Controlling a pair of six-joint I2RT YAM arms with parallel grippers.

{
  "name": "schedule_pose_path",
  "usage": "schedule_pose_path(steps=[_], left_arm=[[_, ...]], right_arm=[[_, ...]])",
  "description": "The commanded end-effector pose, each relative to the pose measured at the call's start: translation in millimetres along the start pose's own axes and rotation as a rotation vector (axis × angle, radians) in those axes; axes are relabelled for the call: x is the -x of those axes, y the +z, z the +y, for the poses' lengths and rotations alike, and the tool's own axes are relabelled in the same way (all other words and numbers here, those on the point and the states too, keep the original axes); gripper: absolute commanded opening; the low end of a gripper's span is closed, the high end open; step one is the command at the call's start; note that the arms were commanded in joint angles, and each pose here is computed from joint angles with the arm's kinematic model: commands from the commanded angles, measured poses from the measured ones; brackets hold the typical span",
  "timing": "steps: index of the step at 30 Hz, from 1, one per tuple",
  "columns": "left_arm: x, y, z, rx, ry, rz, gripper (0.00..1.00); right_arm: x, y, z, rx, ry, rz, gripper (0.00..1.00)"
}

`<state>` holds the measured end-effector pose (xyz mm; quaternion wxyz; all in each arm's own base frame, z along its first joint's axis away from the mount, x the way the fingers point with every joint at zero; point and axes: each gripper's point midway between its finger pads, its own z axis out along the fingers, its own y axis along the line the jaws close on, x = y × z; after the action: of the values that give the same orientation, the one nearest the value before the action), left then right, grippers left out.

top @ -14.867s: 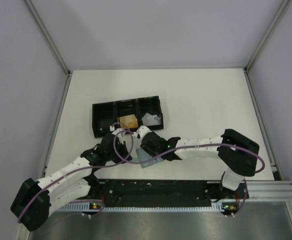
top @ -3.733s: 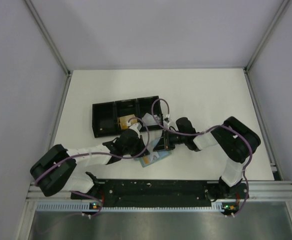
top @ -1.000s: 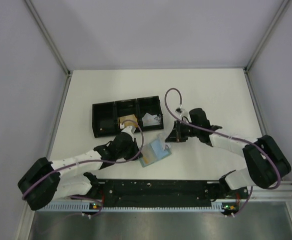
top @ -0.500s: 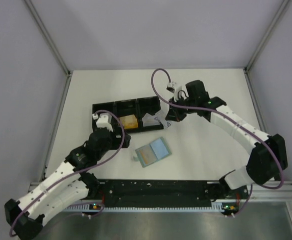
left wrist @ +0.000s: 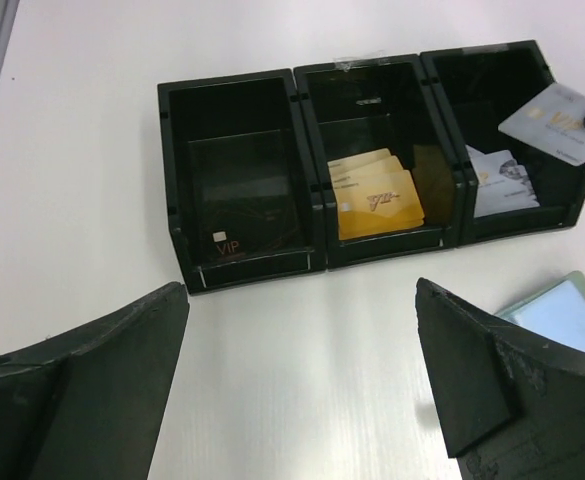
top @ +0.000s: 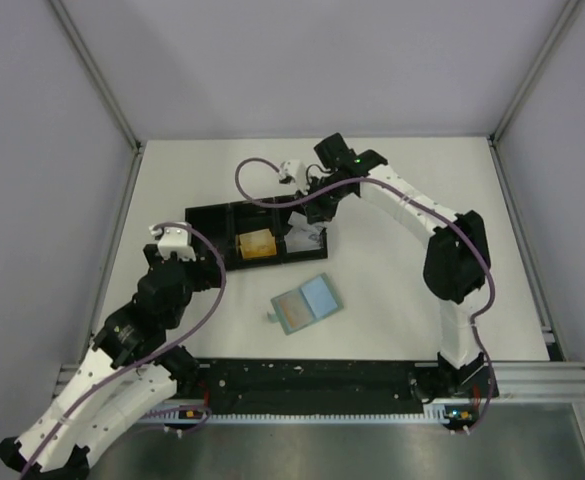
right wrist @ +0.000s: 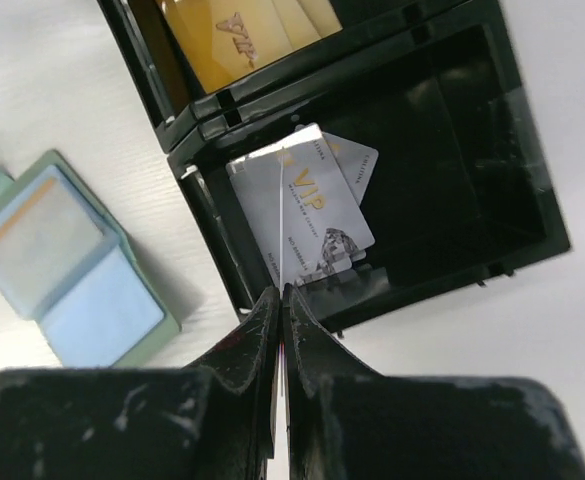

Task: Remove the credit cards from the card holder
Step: Place the credit card in the storage box.

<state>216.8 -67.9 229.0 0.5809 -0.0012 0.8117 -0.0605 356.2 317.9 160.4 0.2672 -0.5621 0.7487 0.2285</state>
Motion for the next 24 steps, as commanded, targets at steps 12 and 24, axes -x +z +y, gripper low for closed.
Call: schedule_pose_path(steps=[12, 24], left_arm=[[15.6, 0.6, 17.6, 0.016, -0.014, -0.139, 0.99], [10.3, 5.7, 11.0, -0.023, -0.005, -0.109, 0.99]], right_arm=[[-25.8, 66.9, 19.6, 0.165, -0.251, 0.158, 0.0], [-1.7, 49.8, -11.3, -0.009, -0.267, 0.168, 0.4]])
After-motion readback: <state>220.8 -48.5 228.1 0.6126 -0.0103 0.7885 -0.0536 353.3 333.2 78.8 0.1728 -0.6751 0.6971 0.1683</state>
